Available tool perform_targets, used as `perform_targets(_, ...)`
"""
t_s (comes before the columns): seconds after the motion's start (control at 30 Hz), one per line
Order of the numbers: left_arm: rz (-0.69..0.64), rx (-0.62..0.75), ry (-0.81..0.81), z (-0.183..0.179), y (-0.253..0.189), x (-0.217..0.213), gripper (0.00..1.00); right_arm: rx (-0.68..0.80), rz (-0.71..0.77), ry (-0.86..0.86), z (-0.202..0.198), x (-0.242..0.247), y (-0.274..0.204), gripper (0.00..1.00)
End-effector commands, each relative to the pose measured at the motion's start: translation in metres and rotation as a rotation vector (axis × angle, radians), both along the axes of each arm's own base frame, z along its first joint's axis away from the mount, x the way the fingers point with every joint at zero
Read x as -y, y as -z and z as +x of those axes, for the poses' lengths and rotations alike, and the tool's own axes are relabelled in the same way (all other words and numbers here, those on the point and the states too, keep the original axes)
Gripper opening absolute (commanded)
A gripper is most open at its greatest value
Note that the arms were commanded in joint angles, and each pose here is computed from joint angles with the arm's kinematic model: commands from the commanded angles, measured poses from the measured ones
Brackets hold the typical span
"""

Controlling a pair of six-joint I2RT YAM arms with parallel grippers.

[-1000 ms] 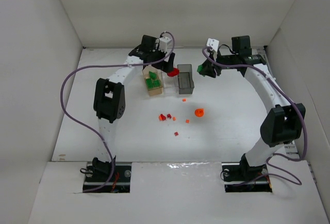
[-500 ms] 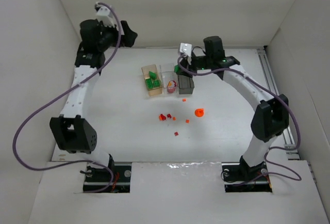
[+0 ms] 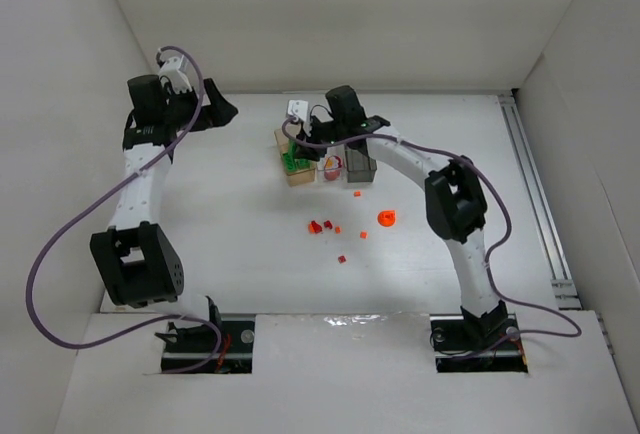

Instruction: Sort the legos into containers by color

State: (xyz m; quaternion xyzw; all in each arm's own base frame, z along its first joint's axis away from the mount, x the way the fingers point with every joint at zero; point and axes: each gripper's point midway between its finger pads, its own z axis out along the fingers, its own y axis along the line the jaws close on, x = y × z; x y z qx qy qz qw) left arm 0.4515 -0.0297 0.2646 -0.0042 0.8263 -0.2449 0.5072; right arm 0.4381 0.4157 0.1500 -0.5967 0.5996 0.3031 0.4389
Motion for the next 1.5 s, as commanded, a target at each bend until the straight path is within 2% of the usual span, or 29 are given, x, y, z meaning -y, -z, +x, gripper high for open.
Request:
perform_targets(0.0,0.031,0.104,0.067,-0.017,-0.036,0.011,1.0,0.117,0.095,0.049,0.03,-0.01,-0.048,0.1)
perform_targets(0.3,0.056,0.11,0.138,-0.029,-0.022,0.018,1.0,0.135,0.115,0.054,0.042,-0.018,-0.051,0.54)
perform_targets(0.37,0.063,0.131,0.151,-0.028,-0.022,0.019,1.0,0.142,0.121,0.044,0.037,-0.022,-0.056,0.56)
perform_targets(0.5,0.062,0.144,0.16,-0.025,-0.023,0.02,1.0,0.155,0.122,0.04,0.028,-0.015,-0.068,0.65)
perform_targets(0.53,0.057,0.145,0.17,-0.026,-0.023,0.022,1.0,0.174,0.135,0.04,0.023,-0.012,-0.085,0.67)
perform_targets(0.6,0.059,0.148,0.221,-0.024,-0.019,0.027,1.0,0.168,0.113,0.067,0.024,0.012,-0.081,0.65)
perform_targets(0.63,0.073,0.156,0.243,-0.025,-0.02,0.033,1.0,0.22,0.129,0.074,0.019,0.027,-0.109,0.65)
perform_targets(0.7,0.113,0.144,0.31,-0.03,-0.013,0.052,1.0,0.205,0.096,0.101,0.014,0.066,-0.11,0.64)
perform_targets(0.77,0.169,0.161,0.361,-0.033,-0.009,0.063,1.0,0.22,0.034,0.096,-0.007,0.104,-0.103,0.62)
perform_targets(0.83,0.181,0.146,0.412,-0.037,0.003,0.078,1.0,0.145,-0.074,0.105,-0.026,0.148,-0.063,0.59)
perform_targets(0.87,0.178,0.135,0.423,-0.04,0.008,0.082,1.0,0.222,-0.112,0.07,-0.035,0.163,-0.07,0.55)
perform_targets(0.93,0.178,0.112,0.438,-0.041,0.018,0.09,1.0,0.159,-0.208,0.015,-0.066,0.195,-0.032,0.54)
perform_targets(1.0,0.177,0.113,0.447,-0.04,0.02,0.094,1.0,0.229,-0.335,-0.099,-0.097,0.222,-0.003,0.51)
perform_targets(1.03,0.164,0.092,0.443,-0.039,0.026,0.094,1.0,0.279,-0.367,-0.119,-0.096,0.23,-0.007,0.51)
perform_targets(1.1,0.156,0.081,0.44,-0.035,0.028,0.095,1.0,0.289,-0.441,-0.2,-0.116,0.246,0.018,0.48)
perform_targets(1.2,0.153,0.066,0.441,-0.029,0.032,0.095,1.0,0.216,-0.473,-0.263,-0.137,0.257,0.037,0.42)
perform_targets(1.23,0.153,0.066,0.441,-0.026,0.032,0.095,1.0,0.166,-0.483,-0.285,-0.145,0.259,0.047,0.35)
perform_targets(1.27,0.153,0.066,0.441,-0.026,0.032,0.095,1.0,0.167,-0.484,-0.292,-0.142,0.258,0.049,0.34)
perform_targets(1.33,0.152,0.061,0.43,-0.023,0.031,0.094,1.0,0.126,-0.501,-0.301,-0.142,0.26,0.061,0.34)
perform_targets(1.47,0.152,0.061,0.43,-0.023,0.031,0.094,1.0,0.099,-0.51,-0.289,-0.134,0.259,0.068,0.41)
